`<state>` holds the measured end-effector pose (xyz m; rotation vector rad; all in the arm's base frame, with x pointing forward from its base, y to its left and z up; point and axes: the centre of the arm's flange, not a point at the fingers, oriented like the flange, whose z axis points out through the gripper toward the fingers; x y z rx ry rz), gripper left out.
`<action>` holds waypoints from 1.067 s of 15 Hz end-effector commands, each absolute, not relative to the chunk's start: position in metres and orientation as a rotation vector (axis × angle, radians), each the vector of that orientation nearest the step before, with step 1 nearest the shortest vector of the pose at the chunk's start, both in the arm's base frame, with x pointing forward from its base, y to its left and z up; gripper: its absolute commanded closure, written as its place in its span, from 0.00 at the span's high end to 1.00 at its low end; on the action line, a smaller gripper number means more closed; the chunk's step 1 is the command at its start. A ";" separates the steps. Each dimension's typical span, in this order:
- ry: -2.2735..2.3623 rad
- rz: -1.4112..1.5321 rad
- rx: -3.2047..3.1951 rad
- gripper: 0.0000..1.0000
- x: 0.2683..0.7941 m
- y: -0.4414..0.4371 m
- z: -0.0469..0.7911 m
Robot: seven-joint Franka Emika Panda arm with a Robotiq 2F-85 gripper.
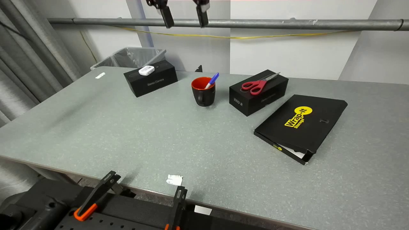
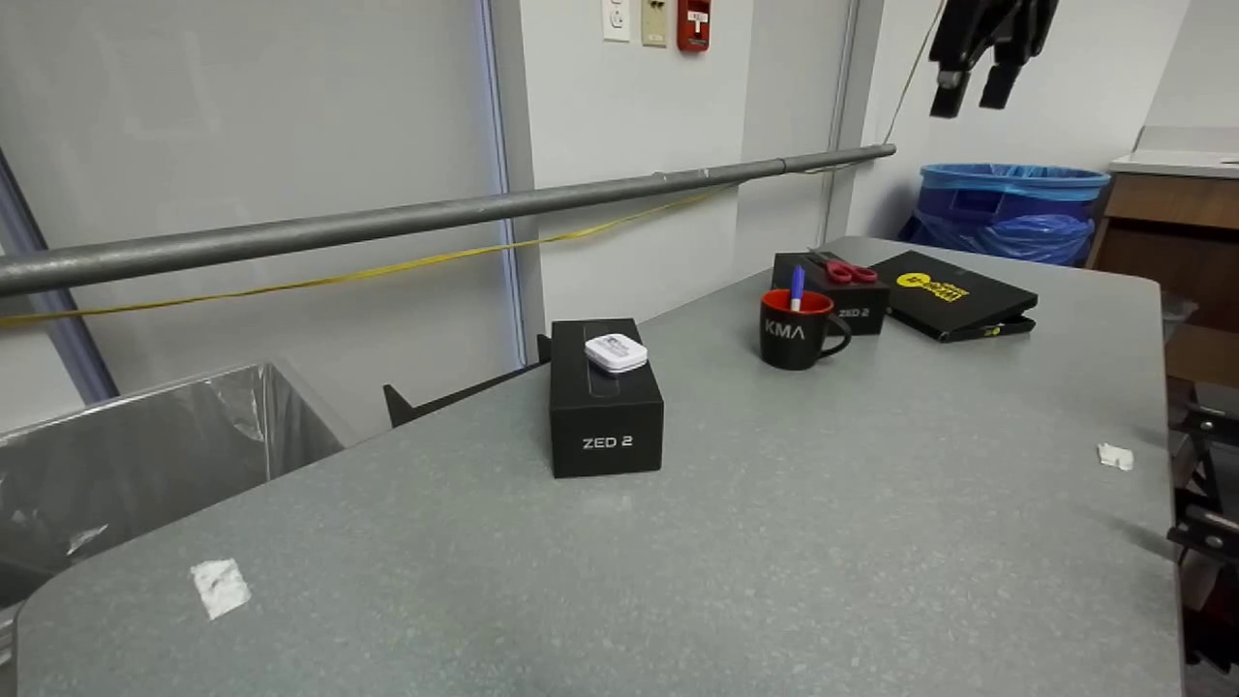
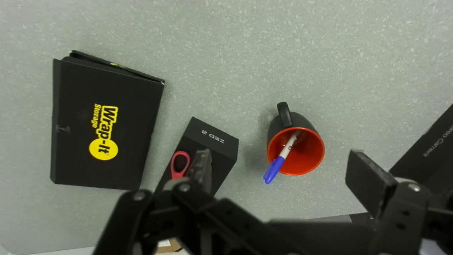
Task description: Take the pen out of the mug and put it on the table
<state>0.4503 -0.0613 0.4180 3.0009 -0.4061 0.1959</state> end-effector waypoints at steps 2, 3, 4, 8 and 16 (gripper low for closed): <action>-0.537 0.237 2.975 1.00 0.528 -0.049 0.344; -0.565 0.246 2.971 1.00 0.539 -0.048 0.333; -0.592 0.250 2.964 1.00 0.549 -0.048 0.326; -0.578 0.185 2.991 1.00 0.535 -0.052 0.315; -0.619 0.205 2.953 1.00 0.554 -0.058 0.290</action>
